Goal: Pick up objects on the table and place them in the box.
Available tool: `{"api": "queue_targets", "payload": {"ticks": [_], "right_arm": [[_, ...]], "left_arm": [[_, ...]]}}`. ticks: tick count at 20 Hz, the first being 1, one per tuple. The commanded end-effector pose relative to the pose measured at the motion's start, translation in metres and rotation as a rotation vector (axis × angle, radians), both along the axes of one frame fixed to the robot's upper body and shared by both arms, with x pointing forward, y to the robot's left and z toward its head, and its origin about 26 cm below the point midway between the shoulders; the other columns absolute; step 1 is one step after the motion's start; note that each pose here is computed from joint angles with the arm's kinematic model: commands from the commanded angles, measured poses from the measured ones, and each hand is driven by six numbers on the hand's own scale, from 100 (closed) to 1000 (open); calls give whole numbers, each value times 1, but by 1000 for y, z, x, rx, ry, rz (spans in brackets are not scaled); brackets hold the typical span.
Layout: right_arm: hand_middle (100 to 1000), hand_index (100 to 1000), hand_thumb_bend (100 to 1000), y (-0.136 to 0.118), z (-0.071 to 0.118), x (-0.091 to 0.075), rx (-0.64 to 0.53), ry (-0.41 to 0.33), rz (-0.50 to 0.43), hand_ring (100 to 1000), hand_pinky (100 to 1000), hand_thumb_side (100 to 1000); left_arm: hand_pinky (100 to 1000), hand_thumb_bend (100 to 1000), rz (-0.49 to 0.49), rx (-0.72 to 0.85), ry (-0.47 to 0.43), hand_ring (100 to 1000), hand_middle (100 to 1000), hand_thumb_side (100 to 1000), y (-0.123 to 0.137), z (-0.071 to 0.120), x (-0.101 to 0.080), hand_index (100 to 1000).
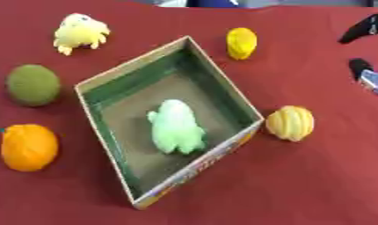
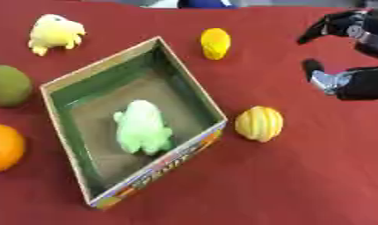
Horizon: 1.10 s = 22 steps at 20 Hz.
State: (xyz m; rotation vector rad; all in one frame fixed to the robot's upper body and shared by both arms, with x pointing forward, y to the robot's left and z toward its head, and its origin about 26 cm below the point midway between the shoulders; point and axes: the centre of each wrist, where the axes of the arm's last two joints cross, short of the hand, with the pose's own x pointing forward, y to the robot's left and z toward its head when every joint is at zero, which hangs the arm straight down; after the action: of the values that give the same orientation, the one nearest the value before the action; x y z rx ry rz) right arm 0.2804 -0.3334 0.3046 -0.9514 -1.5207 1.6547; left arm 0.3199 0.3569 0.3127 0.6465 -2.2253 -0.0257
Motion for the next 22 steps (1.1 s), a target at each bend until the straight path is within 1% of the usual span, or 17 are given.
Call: {"api": "queue_targets", "payload": {"ticks": [1,3,8,10,11,12,13,14,15,16,18,22], "right_arm": [[820,859,100,0,11,-5,-89,-15,4,888,889,646],[809,858,100,0,10,-5,-84,-20,2,881,886,629],[800,859,100,0,4,-4,-59,-7,-18,873,881,638],[793,861,100,0,2,-4,-49,0,-19,867,879,620],[786,861,100,1,1,-4,-44,7,-16,863,876,577],[780,865,100,2,-1,-3,-40,19,-12,857,874,488],[774,861,100,2,-4,-3,-37,35,-8,853,872,386],[770,856,100,3,-7,-3,-33,54,-9,852,871,239],[771,852,100,3,-10,-3,-23,76,-16,853,872,130],[772,850,100,4,-13,-2,-11,95,-24,854,872,100],[773,840,152,5,-17,-2,18,121,-38,855,871,100],[768,822,176,10,-21,-1,69,128,-62,851,867,100]], "left_arm": [[741,104,31,47,-39,755,699,821,5,16,-8,836],[741,104,30,45,-37,755,698,823,5,15,-9,836],[741,103,25,46,-38,755,697,823,2,15,-11,836],[741,104,25,45,-39,756,696,822,2,15,-11,836],[742,104,23,44,-41,756,696,822,2,15,-11,835],[742,104,22,43,-41,756,695,823,1,15,-11,835],[742,104,20,41,-40,756,695,823,1,15,-11,835],[742,104,18,40,-40,756,694,823,0,15,-11,835],[742,105,15,39,-40,756,694,823,-1,15,-11,835],[742,105,13,37,-42,756,694,822,-1,15,-11,835],[741,106,12,31,-43,756,692,822,-1,15,-11,834],[742,106,4,20,-43,756,690,823,-3,15,-10,833]]}}
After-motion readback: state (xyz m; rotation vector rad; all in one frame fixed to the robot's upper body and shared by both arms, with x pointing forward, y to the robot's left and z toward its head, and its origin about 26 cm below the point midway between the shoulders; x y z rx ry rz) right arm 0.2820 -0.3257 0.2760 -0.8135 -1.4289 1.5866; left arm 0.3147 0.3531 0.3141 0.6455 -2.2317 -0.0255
